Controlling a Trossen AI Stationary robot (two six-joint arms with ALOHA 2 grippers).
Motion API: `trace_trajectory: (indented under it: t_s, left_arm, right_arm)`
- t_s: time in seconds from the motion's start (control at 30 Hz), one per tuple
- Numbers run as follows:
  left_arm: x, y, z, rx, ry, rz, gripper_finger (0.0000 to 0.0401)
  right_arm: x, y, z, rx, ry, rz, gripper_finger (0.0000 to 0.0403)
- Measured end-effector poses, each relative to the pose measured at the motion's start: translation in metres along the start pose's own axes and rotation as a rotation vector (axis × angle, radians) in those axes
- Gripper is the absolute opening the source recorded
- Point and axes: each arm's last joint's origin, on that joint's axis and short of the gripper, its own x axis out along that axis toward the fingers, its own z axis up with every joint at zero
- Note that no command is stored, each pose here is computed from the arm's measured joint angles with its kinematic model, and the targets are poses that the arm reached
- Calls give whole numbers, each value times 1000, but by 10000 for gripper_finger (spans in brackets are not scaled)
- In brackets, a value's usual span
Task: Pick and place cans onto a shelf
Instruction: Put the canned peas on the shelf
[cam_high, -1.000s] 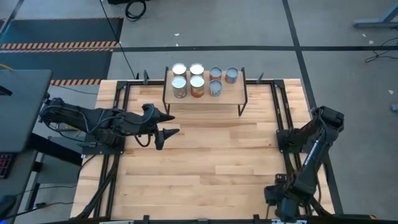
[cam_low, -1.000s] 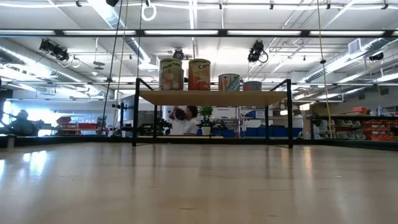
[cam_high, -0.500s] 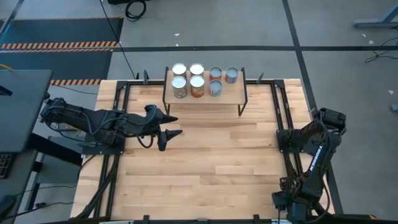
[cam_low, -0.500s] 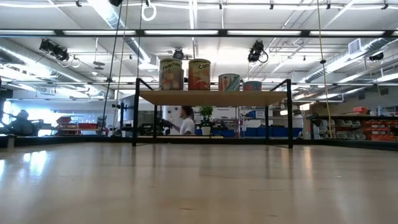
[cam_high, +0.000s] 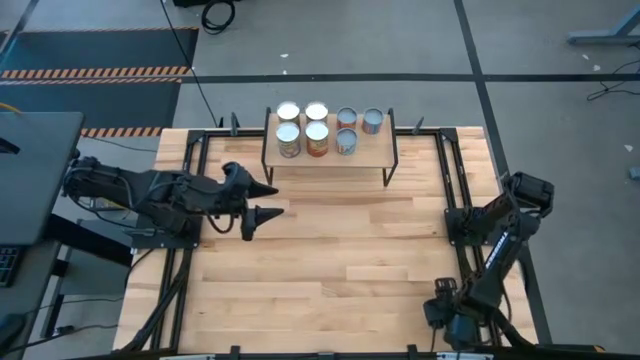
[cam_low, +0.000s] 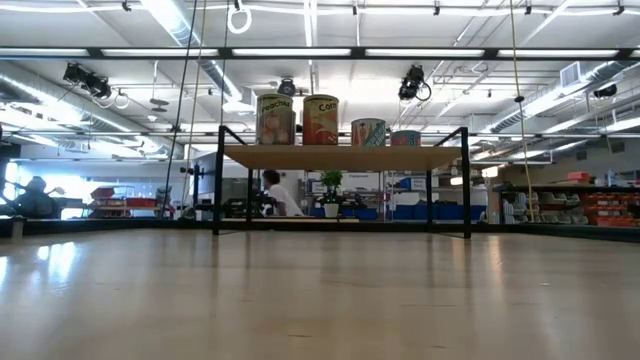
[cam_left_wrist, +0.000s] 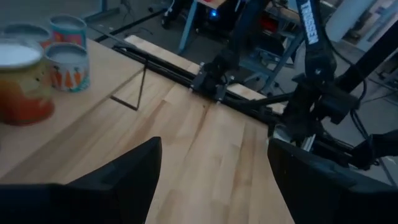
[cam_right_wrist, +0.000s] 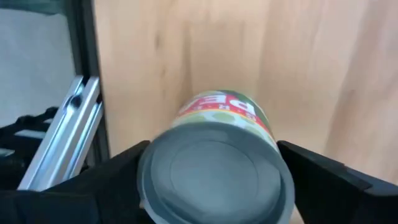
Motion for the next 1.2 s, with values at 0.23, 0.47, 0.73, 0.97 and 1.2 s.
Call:
trace_trajectory:
  t_s: [0.23,0.47,0.73,0.97,1.2]
  left_arm:
    - [-20,-3,24,40,1,-61,298]
    - [-38,0,49,24,58,-126,298]
    - [-35,13,57,4,29,-62,298]
    - [-34,22,61,-3,-68,136,298]
    - [-33,24,63,1,-105,218,298]
  right_arm:
    - [-9,-24,37,88,26,-15,287]
    - [-93,-75,121,111,-76,-173,287]
    - [-205,-175,164,104,-152,-386,287]
    - [-265,-271,158,154,-224,-485,288]
    - [-273,-341,140,247,-253,-422,288]
